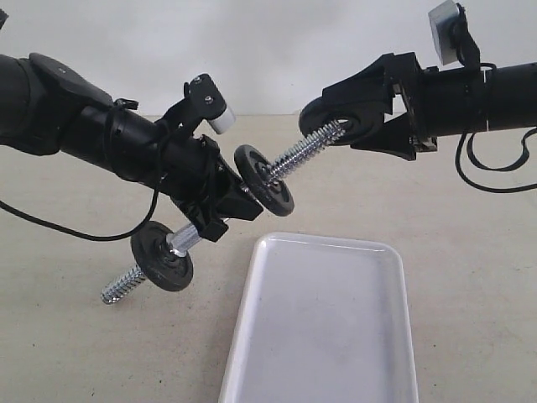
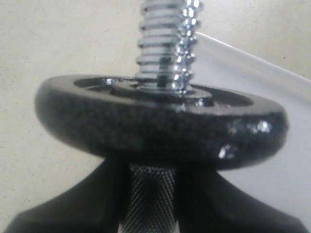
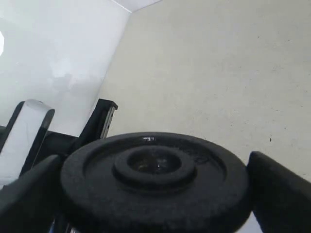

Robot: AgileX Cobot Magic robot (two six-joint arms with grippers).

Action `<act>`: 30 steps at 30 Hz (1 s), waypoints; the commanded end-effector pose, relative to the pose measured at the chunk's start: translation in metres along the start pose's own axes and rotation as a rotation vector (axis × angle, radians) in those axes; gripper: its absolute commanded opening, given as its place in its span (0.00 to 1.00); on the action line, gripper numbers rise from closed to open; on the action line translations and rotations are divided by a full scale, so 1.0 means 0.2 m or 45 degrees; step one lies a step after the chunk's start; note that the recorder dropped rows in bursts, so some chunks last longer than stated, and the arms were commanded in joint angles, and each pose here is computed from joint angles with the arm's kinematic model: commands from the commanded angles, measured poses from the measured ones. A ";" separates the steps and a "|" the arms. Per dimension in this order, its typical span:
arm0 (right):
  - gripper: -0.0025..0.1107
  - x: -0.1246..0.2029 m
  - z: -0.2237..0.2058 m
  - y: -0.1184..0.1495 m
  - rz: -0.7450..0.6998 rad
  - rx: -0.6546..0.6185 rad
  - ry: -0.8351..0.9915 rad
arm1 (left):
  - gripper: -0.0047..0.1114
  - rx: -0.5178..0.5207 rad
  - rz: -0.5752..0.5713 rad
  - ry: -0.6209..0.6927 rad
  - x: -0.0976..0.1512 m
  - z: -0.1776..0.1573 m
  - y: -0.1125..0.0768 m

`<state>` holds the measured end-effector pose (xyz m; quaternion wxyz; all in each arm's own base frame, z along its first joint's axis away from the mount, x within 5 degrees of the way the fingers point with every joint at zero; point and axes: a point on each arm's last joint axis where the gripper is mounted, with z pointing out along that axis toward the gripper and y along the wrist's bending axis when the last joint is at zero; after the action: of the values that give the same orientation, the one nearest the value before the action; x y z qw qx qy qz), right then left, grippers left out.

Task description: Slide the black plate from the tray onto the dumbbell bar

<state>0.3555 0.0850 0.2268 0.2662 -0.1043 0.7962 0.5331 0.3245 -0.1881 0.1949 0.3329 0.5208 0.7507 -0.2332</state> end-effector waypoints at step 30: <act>0.02 0.02 -0.12 -0.08 0.028 0.157 0.093 | 0.08 0.070 -0.064 0.120 0.09 -0.05 -0.09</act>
<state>0.3536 0.0538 0.2099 0.2322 -0.1015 0.8518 0.4584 0.3025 -0.1729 0.1652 0.2464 0.5497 0.7704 -0.2088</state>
